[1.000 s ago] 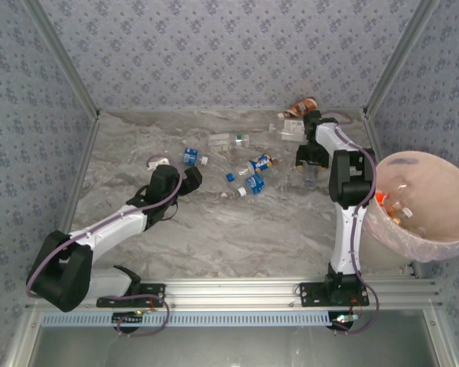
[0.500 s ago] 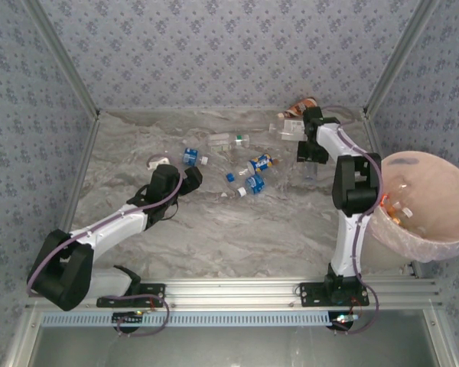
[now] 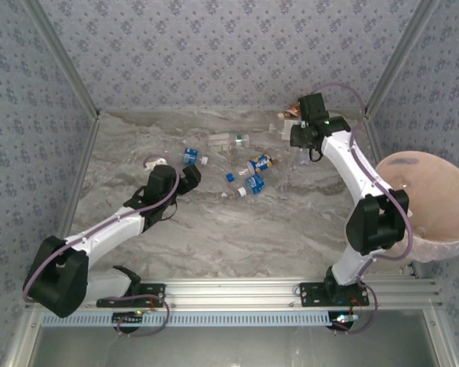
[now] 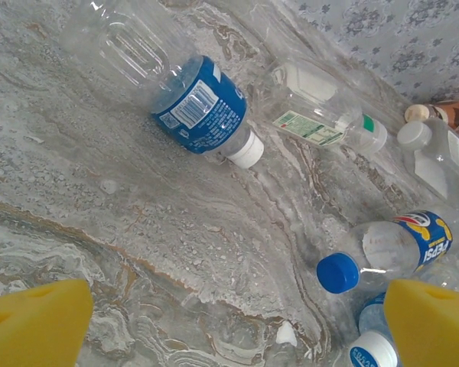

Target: Put the plastic bottles in the bin

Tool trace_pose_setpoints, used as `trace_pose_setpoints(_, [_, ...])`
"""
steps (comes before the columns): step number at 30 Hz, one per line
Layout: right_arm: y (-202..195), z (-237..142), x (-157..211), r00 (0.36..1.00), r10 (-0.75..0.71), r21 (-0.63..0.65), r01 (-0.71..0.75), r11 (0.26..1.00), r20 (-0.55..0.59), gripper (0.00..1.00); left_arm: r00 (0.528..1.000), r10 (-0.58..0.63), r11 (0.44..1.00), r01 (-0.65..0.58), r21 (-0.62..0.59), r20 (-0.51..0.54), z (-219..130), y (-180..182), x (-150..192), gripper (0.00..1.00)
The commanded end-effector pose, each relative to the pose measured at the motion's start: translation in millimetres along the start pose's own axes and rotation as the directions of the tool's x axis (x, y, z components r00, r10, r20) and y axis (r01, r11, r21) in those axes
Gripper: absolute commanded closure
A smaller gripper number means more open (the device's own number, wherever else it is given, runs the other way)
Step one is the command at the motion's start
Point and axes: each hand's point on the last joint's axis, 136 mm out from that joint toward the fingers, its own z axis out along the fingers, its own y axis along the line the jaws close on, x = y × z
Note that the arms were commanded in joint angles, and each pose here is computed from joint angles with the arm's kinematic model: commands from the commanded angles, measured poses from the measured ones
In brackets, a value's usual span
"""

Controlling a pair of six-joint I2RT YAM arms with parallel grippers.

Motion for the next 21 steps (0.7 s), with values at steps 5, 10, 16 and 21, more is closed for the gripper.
trace_pose_setpoints(5, [10,-62,-28,0.98,-0.033,-0.015,0.037,0.999,0.197,0.52,1.0,-0.02,0.999,0.019,0.026,0.018,-7,-6,-8,0.02])
trace_pose_setpoints(10, [15,-99,-39,0.952,-0.036,-0.035,0.049,0.998,0.304,0.54,0.998,-0.048,0.998,0.049,-0.028,0.043,-8,3,-14,0.02])
trace_pose_setpoints(16, [6,-147,-52,0.91,-0.063,-0.01,0.074,0.997,0.41,0.54,0.998,-0.047,0.998,0.049,-0.044,0.05,-7,4,-16,0.02])
trace_pose_setpoints(21, [-30,-193,-49,0.898,-0.1,0.112,0.057,0.992,0.429,0.53,0.996,-0.067,0.997,0.069,-0.038,0.059,-4,2,-17,0.02])
